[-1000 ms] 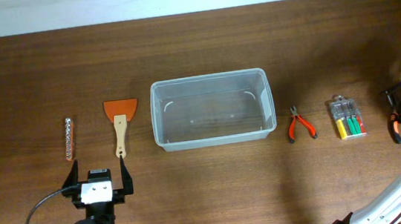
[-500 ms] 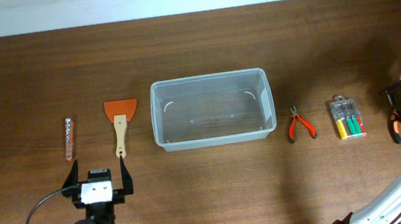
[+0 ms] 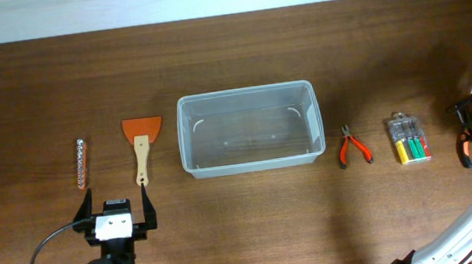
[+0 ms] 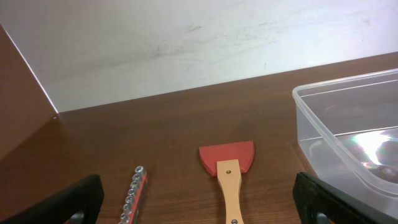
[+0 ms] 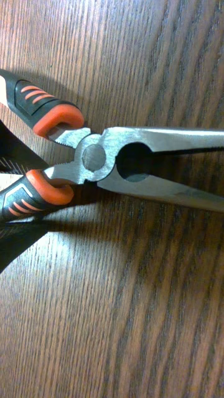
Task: Pack container
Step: 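Lower the right gripper and grasp the needle-nose pliers at the joint, then lift the pliers and carry them left over the clear container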
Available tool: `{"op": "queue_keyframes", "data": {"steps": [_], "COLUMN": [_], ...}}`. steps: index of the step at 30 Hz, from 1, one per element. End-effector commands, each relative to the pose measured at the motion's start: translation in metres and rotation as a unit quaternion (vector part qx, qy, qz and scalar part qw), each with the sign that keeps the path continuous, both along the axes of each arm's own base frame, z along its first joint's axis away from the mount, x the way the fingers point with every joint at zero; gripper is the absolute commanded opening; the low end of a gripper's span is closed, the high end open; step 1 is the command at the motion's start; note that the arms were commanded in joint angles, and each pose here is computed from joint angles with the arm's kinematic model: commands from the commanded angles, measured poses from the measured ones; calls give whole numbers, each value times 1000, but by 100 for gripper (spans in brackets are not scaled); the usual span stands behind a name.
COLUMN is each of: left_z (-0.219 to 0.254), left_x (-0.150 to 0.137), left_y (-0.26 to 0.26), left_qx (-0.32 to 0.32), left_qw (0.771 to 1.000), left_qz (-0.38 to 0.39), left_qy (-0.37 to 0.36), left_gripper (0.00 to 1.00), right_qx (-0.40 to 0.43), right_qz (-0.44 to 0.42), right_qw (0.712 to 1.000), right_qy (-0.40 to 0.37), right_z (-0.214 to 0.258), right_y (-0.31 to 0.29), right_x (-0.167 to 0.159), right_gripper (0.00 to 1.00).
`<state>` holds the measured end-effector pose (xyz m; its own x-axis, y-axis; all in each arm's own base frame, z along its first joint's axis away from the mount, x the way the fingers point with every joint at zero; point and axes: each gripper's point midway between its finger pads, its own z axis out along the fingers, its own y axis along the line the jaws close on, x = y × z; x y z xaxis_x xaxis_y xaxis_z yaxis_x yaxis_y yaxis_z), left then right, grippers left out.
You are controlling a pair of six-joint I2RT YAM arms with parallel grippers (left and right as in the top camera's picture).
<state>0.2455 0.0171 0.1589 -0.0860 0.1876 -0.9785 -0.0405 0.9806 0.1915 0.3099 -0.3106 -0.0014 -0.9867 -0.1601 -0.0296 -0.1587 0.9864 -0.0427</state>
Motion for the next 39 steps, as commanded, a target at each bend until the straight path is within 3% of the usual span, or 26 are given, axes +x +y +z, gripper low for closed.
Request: {"op": "queue_keyframes", "data": {"steps": [1,10,24,32,39], "left_z": [-2,-2,-2,-2,-2], "left_x": [0,0,0,0,0], "left_y": [2,2,2,2,2], "left_qx": [-4,-4,-4,-4,-4], "left_qw": [1000,1000,1000,1000,1000], "left_qz": [6,6,6,6,6], "left_qy": [0,0,0,0,0], "left_gripper": [99,99,99,99,99], "right_qx": [12,7,-18,-29,-1], "right_qz": [5,1,-34,19,90], "right_qw": [1000,1000,999,997,988], "right_qy": [9,3,-28,-71,-127], "right_z": [-17,-16,5,50,108], "right_y": [5,3,-10,14,74], "right_x": [0,3,27,82,136], "right_gripper": [22,5,4,4,4]}}
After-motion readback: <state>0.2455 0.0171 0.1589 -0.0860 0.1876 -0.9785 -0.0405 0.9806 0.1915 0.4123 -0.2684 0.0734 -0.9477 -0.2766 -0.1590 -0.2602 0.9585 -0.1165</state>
